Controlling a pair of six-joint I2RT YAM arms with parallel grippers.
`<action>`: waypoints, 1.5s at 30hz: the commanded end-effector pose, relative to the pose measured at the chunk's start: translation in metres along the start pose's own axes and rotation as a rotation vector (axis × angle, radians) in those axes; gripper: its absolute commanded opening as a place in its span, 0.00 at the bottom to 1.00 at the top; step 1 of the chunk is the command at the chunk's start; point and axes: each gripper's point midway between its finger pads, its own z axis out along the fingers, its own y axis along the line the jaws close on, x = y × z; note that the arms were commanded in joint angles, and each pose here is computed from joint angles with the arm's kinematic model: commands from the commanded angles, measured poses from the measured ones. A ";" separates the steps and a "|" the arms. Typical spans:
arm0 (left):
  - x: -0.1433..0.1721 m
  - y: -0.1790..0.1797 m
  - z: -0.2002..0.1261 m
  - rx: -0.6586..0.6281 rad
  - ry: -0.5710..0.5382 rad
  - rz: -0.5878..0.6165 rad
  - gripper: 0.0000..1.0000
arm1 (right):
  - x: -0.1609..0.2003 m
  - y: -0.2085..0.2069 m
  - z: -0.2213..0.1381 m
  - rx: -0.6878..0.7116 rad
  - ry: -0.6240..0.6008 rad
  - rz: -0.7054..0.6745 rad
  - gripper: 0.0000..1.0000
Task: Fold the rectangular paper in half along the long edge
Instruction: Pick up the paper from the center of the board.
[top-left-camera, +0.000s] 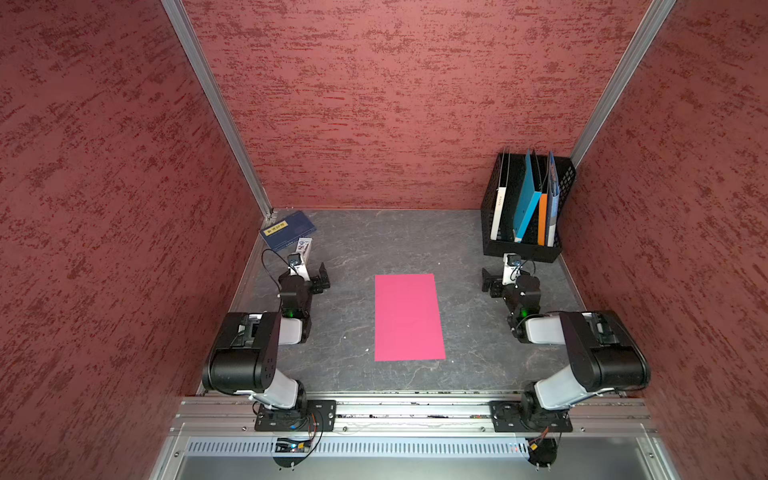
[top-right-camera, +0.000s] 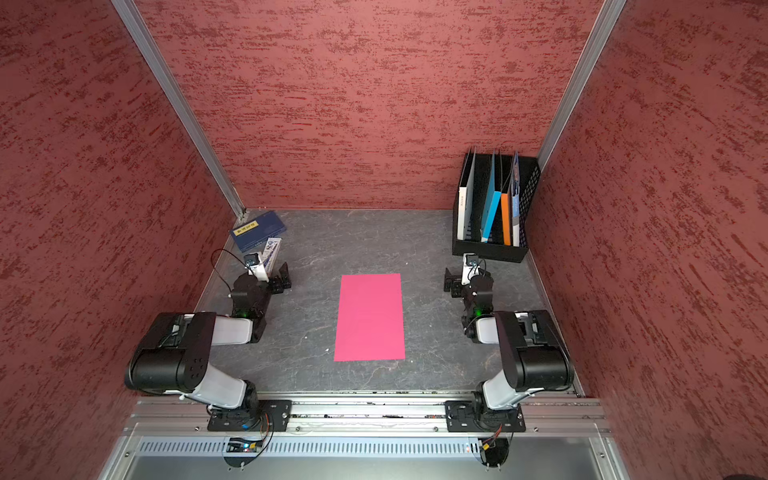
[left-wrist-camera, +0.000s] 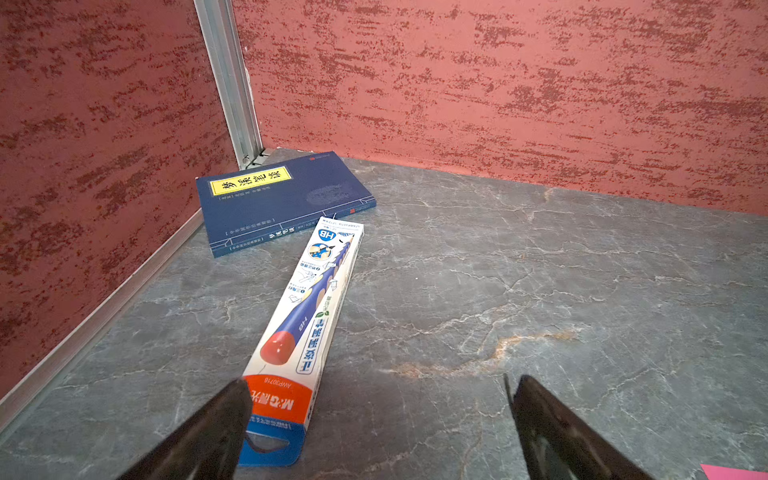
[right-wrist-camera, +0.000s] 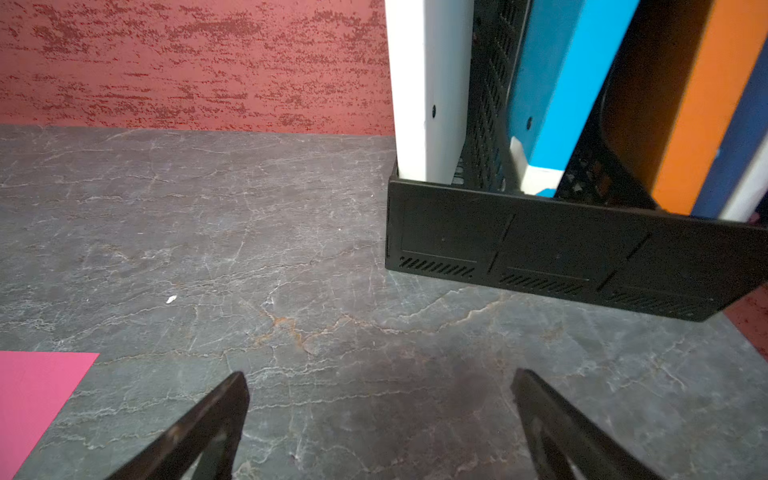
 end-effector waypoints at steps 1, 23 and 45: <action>-0.005 -0.004 0.001 0.016 -0.007 0.011 1.00 | -0.015 0.000 0.001 -0.009 -0.036 0.012 0.99; -0.005 -0.004 0.001 0.017 -0.009 0.011 1.00 | -0.015 0.000 0.001 -0.010 -0.037 0.011 0.99; -0.005 -0.004 0.001 0.035 -0.003 0.001 1.00 | -0.015 -0.001 0.000 -0.003 -0.038 0.013 0.99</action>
